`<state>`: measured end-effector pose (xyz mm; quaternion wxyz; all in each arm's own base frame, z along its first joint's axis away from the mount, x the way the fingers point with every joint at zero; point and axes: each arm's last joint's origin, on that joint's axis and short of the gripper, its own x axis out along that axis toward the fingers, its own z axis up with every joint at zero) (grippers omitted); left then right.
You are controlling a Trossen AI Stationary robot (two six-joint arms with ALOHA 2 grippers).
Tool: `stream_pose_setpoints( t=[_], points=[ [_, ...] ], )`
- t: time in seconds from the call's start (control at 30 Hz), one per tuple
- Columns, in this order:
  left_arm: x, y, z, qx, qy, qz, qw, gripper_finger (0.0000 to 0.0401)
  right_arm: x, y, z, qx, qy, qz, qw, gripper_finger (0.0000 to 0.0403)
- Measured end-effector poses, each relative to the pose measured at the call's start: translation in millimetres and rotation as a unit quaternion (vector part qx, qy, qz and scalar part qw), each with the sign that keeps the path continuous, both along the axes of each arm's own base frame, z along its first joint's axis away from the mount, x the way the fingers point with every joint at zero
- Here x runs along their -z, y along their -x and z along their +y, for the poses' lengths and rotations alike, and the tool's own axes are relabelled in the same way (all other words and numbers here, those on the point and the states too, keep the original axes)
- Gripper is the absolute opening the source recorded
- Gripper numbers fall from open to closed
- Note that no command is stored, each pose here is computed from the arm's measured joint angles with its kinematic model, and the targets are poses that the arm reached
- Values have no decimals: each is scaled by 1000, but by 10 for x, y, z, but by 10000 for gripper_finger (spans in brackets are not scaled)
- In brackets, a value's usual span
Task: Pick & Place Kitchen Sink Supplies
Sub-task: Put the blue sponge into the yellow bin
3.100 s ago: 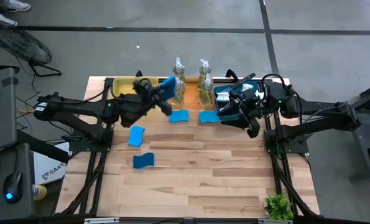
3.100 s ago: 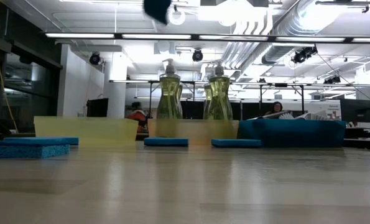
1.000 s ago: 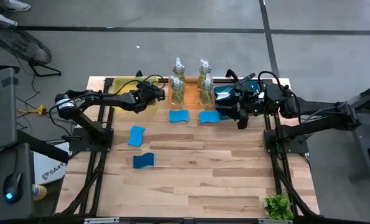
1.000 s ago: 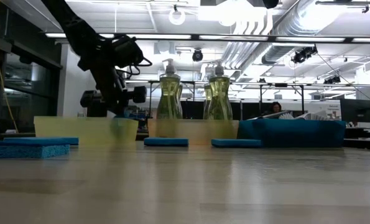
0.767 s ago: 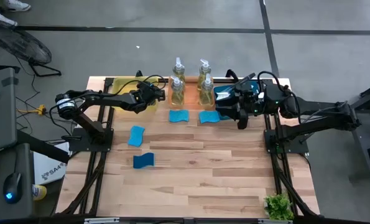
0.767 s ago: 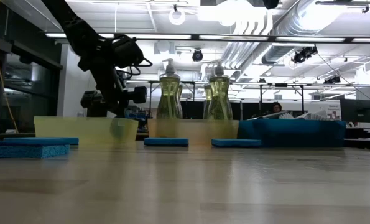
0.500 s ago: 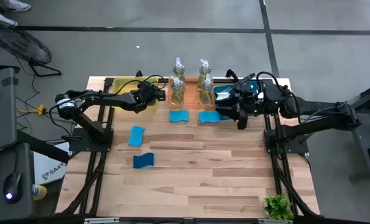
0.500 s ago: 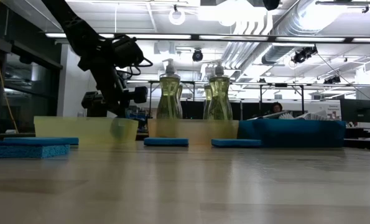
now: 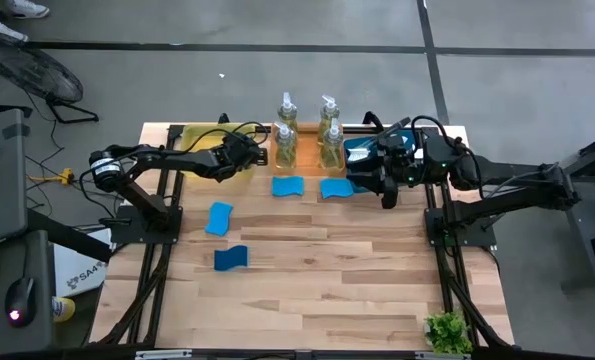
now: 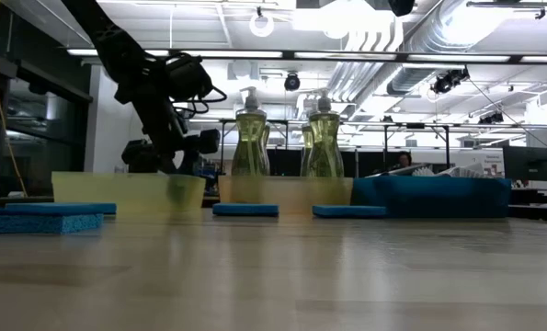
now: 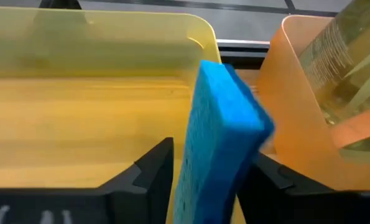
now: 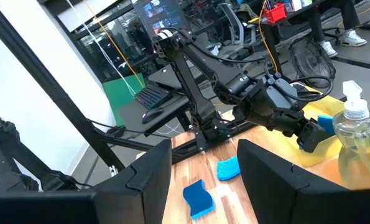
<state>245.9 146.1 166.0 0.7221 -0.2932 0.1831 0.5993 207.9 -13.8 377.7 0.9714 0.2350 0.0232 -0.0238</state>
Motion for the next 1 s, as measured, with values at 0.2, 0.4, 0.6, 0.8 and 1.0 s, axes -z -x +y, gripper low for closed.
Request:
stream_pose_setpoints(
  t=[0.2, 0.4, 0.6, 0.8, 1.0],
  points=[
    [-23, 1, -2, 2, -1, -6, 1000, 170, 9, 1, 0, 0, 0, 4, 1000, 177],
    [-141, -45, 20, 16, -14, -9, 1000, 173, 14, 1, 1, -1, -1, 7, 1000, 177],
    [-287, -100, 49, 29, -26, -3, 999, 173, 14, 1, 1, -2, -1, 7, 1000, 177],
    [-409, -141, 72, 36, -32, 9, 999, 173, 15, 1, 1, -1, -1, 8, 1000, 177],
    [-575, -153, 71, 55, -35, 15, 998, 173, 16, 1, 4, -8, -1, 8, 1000, 177]
  ],
)
